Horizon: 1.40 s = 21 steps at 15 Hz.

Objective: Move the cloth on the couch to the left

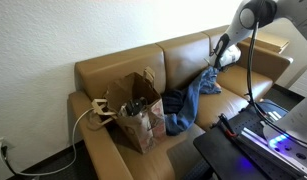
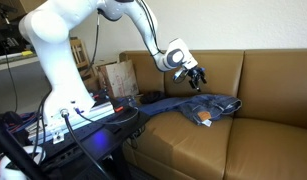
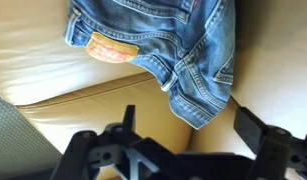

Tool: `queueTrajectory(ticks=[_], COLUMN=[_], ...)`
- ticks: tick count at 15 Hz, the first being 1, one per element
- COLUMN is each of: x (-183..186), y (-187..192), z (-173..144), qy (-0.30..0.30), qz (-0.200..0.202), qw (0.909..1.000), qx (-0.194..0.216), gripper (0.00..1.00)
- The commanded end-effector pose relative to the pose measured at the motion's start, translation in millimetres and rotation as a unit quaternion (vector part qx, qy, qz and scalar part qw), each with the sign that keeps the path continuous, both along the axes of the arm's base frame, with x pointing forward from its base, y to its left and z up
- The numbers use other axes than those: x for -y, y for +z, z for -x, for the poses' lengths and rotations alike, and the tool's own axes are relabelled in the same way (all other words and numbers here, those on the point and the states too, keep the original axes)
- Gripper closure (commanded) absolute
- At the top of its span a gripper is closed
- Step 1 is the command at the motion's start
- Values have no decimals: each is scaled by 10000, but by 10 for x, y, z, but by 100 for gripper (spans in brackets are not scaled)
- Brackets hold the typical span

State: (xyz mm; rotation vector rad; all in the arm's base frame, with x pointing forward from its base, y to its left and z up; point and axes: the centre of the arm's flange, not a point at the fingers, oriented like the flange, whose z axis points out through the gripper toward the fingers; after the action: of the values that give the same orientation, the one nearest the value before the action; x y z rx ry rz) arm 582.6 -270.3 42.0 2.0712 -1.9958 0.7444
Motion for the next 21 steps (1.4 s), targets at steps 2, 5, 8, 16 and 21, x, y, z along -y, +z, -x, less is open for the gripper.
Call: queueTrajectory(ticks=[2, 5, 8, 16, 21], x=[46, 10, 0, -144, 285], y=[-108, -229, -168, -102, -94], z=[11, 13, -15, -25, -839], qy=[-479, -441, -473, 420, -309], qz=[-155, -173, -291, -1699, -1050], qw=[9985, 9986, 9982, 9844, 9940], qx=[221, 215, 245, 172, 65], gripper=[0, 0, 0, 0, 0])
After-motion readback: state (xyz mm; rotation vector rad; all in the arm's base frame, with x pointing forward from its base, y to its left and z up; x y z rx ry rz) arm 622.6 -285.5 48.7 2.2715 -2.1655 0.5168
